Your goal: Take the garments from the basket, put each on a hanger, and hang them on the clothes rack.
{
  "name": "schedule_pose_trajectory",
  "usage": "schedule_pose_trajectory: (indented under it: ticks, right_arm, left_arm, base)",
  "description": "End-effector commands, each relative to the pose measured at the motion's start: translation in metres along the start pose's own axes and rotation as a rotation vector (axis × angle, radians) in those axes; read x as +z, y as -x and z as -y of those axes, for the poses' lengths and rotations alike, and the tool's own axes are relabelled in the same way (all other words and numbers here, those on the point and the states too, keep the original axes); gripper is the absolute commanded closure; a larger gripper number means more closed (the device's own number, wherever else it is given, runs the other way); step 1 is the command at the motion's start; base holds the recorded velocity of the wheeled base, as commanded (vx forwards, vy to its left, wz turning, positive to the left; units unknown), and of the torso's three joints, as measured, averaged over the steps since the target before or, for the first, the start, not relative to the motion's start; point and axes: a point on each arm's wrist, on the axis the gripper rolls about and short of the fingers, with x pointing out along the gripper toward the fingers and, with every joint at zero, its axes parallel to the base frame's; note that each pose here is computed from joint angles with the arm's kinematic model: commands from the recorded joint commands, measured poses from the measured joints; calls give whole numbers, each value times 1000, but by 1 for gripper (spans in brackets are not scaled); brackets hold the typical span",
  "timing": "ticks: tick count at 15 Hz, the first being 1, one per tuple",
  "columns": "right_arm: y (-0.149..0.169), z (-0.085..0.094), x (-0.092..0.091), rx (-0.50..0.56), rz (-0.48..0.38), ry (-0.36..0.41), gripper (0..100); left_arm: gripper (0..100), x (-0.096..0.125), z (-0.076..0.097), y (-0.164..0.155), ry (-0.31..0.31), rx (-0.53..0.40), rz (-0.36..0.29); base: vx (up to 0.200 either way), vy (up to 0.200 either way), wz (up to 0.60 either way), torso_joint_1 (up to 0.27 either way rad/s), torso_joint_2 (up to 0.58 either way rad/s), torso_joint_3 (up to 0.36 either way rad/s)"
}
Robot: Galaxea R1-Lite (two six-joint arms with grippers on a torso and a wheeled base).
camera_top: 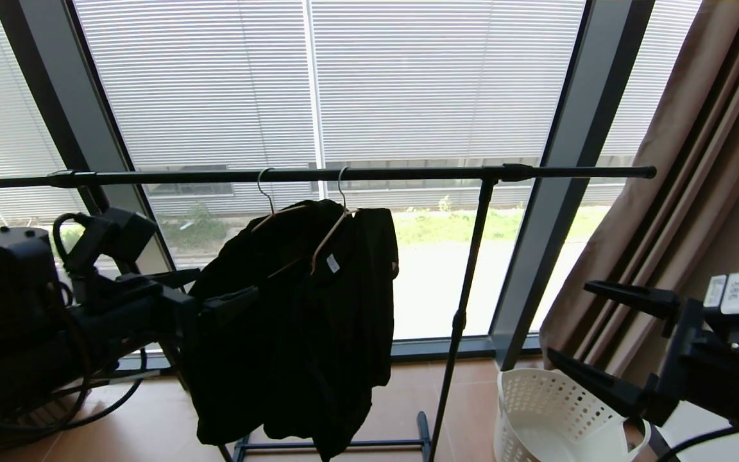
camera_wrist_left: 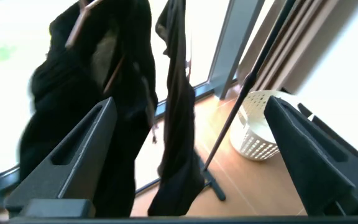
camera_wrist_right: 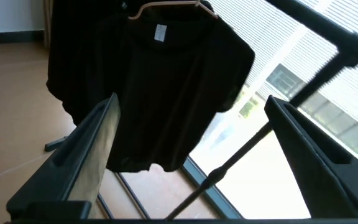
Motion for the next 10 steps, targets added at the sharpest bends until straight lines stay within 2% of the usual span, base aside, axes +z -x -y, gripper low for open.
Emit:
schedule_pose_trajectory:
  ticks: [1,2,5,7,10]
  right_arm:
    - [48,-26,-12,-81,-19,-19,0]
    - [58,-34,-19,-77,-42,-35,0]
    - [77,-48,-32,-62,-103,-71,0]
    - [92,-56,-36,-69,-114,-76,0]
    - [118,-72,-47,-140,-123,-68,0]
  left_arm:
    - [0,-21,7,52,-28,107,13]
    - [0,-35,9,63,-38,153,-15]
    - [0,-59,18,92,-45,152,-13]
    - [0,-67,23,109,-47,153,28]
    - [0,-77,28,128,-59,158,87]
  base:
    - [0,0,0,0,0,0]
    - [0,0,0,0,0,0]
    - [0,0,0,0,0,0]
    - [0,0,0,0,0,0]
    - [0,0,0,0,0,0]
